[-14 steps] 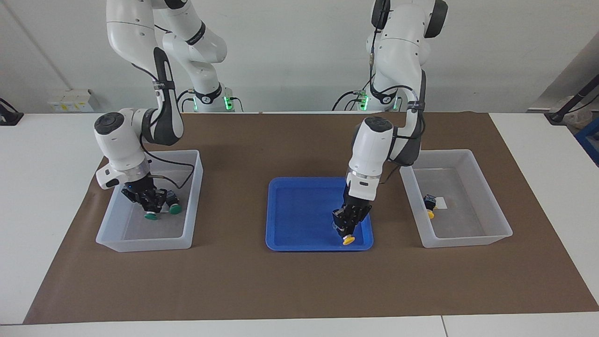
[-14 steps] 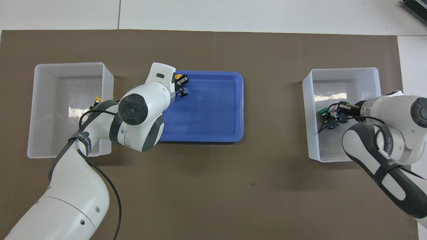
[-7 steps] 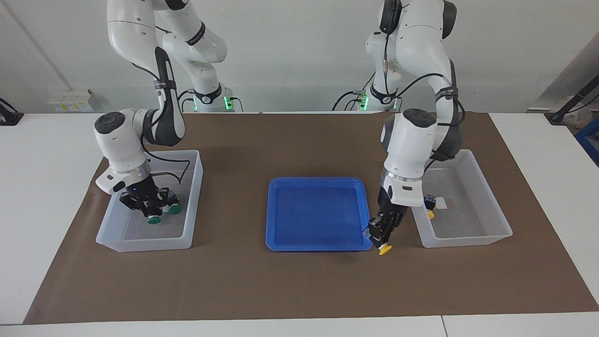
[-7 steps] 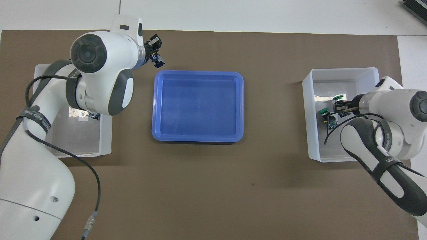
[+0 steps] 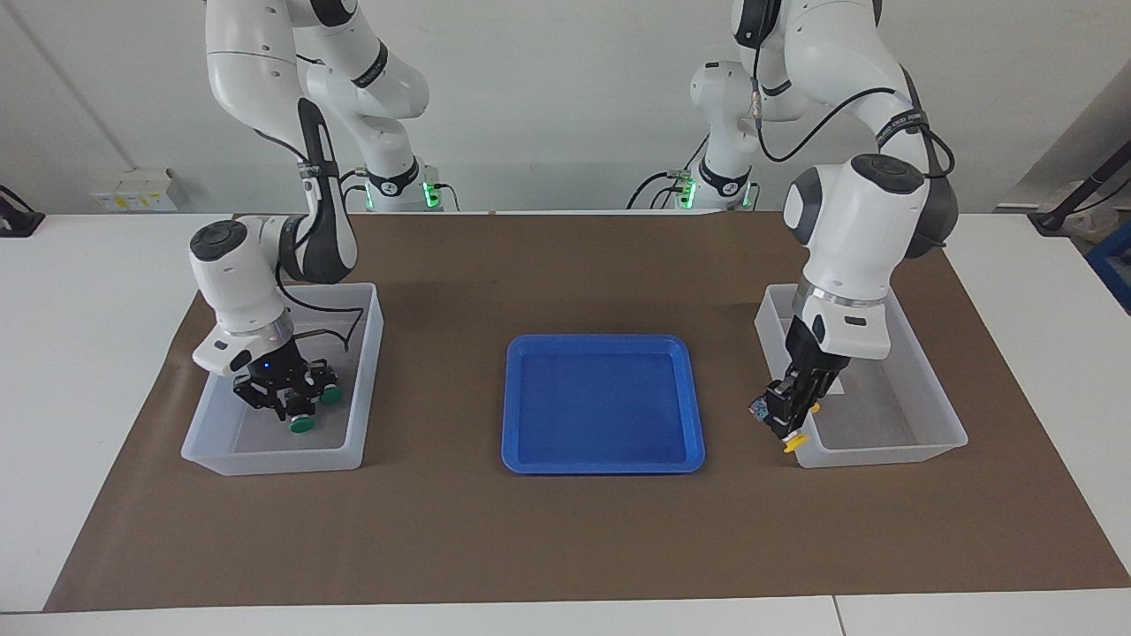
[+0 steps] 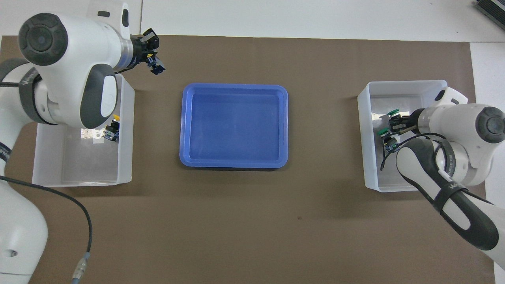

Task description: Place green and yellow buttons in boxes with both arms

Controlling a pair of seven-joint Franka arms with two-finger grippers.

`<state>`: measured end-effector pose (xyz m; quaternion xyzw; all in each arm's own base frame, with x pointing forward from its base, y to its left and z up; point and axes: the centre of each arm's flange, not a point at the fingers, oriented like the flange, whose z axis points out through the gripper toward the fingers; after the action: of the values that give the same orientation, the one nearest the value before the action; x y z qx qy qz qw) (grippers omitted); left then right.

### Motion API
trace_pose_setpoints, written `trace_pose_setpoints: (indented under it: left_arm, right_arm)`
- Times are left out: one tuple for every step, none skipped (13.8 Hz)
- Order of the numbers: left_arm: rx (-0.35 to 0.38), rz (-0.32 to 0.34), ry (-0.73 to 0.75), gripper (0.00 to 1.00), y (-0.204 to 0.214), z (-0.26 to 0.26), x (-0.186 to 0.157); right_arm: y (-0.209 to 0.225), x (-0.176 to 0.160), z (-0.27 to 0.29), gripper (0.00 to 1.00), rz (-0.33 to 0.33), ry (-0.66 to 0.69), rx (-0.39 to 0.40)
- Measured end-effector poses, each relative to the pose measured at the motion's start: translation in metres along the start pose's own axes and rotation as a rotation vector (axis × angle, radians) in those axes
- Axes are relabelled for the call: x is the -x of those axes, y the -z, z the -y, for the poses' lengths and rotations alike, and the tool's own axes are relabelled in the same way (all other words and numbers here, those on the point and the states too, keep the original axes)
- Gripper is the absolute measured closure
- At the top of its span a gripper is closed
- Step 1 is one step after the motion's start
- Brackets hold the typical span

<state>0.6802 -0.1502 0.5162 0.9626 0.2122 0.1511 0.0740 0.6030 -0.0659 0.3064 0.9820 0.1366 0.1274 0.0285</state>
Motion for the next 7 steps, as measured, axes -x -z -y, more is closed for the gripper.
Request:
trace_pose_setpoints:
  left_arm:
    - [-0.013, 0.02, -0.058, 0.69, 0.004, 0.003, 0.001]
    - [-0.031, 0.05, -0.127, 0.69, 0.006, 0.007, 0.004]
    - [-0.052, 0.089, -0.199, 0.69, 0.008, 0.013, 0.006]
    - [-0.069, 0.128, -0.263, 0.69, 0.01, 0.02, 0.008]
    - [-0.083, 0.165, -0.315, 0.69, 0.012, 0.027, 0.009]
    - [-0.092, 0.195, -0.356, 0.69, 0.015, 0.033, 0.01]
    - [-0.097, 0.213, -0.386, 0.69, 0.017, 0.038, 0.01]
  right_arm:
    - [0.003, -0.002, -0.001, 0.08, -0.006, 0.0, 0.003]
    - [0.008, -0.006, -0.002, 0.0, -0.018, 0.0, 0.008]
    - [0.016, -0.011, -0.004, 0.0, -0.034, -0.006, 0.014]
    - [0.027, -0.016, -0.005, 0.0, -0.047, -0.026, 0.02]
    - [0.04, -0.019, -0.006, 0.0, -0.05, -0.057, 0.024]
    - [0.057, -0.022, -0.007, 0.0, -0.045, -0.095, 0.025]
    - [0.074, -0.025, -0.006, 0.0, -0.037, -0.136, 0.025]
